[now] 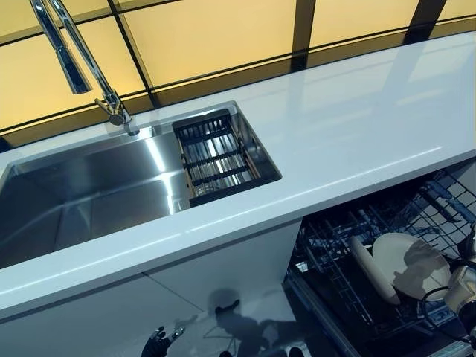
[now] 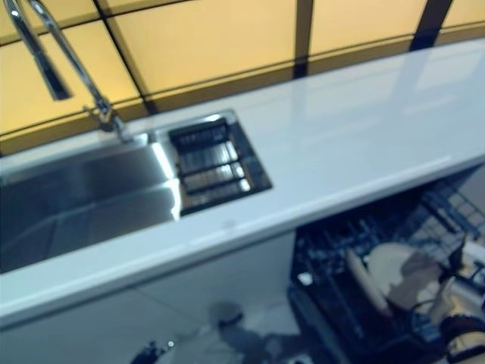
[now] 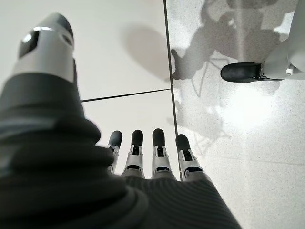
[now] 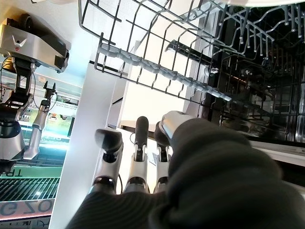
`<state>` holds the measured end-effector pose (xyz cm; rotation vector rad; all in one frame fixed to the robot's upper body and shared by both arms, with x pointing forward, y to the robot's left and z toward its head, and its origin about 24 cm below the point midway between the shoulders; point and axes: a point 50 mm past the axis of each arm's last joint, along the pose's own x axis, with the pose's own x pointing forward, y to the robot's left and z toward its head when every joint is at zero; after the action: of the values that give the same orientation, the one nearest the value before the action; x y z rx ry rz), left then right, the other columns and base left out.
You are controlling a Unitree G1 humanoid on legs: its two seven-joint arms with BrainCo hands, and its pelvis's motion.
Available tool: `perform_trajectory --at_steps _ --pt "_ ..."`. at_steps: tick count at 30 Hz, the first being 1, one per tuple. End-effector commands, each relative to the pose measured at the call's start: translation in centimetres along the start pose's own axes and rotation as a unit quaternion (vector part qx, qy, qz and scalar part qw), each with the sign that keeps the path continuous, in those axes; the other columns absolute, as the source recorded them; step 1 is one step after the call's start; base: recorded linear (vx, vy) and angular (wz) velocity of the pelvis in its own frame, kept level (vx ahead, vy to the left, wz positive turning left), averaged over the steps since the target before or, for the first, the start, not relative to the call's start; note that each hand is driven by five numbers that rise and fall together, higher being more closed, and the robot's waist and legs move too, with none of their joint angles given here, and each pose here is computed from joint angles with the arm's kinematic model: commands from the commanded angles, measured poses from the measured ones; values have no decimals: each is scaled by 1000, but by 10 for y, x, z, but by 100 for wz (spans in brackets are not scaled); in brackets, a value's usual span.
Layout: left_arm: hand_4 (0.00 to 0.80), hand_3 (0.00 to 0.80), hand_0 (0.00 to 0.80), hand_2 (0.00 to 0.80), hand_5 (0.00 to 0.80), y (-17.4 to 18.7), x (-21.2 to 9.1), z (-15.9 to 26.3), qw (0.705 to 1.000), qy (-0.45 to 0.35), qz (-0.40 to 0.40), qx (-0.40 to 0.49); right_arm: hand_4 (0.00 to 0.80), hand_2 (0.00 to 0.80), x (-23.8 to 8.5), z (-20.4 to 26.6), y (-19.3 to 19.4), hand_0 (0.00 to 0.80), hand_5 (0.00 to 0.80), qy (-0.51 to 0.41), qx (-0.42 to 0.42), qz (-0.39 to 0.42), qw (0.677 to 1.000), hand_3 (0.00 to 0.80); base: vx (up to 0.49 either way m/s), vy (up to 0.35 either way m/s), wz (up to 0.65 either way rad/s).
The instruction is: Take plates into dishwasher
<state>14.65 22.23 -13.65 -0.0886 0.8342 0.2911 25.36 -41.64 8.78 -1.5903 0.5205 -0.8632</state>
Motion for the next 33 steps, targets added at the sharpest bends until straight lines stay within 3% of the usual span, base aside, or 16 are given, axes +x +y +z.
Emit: perform_trajectory --at_steps 1,2,3,4,5,10,15,33 --pt "0 0 0 0 0 4 5 19 999 -30 -2 12 800 800 17 8 -26 800 800 -2 31 -41 999 800 0 0 0" --pt "0 0 0 0 0 3 5 18 1000 -29 -2 11 800 800 17 12 -27 800 800 -9 44 -39 998 800 0 0 0" --pt "0 0 0 0 0 3 5 18 1000 -29 -2 12 722 722 17 12 -27 722 722 -9 47 -38 998 722 0 0 0" --pt "0 0 0 0 0 3 6 18 1000 -29 -2 11 242 242 17 13 -27 242 242 -12 55 -39 998 242 0 0 0" --pt "0 0 0 0 0 3 5 17 1000 -28 -1 11 0 0 15 17 -24 0 0 -21 78 -17 997 0 0 0 0" --pt "0 0 0 0 0 5 5 15 1000 -26 0 7 0 0 5 37 -13 0 0 -79 125 68 987 0 13 8 0" --pt "0 0 0 0 0 8 4 12 1000 -22 8 4 0 0 -9 47 -2 0 0 -138 119 119 976 0 20 5 0" --pt "0 0 0 0 0 17 2 8 999 -18 40 -5 0 0 -47 42 18 0 0 -251 -31 298 921 0 6 -3 -3"
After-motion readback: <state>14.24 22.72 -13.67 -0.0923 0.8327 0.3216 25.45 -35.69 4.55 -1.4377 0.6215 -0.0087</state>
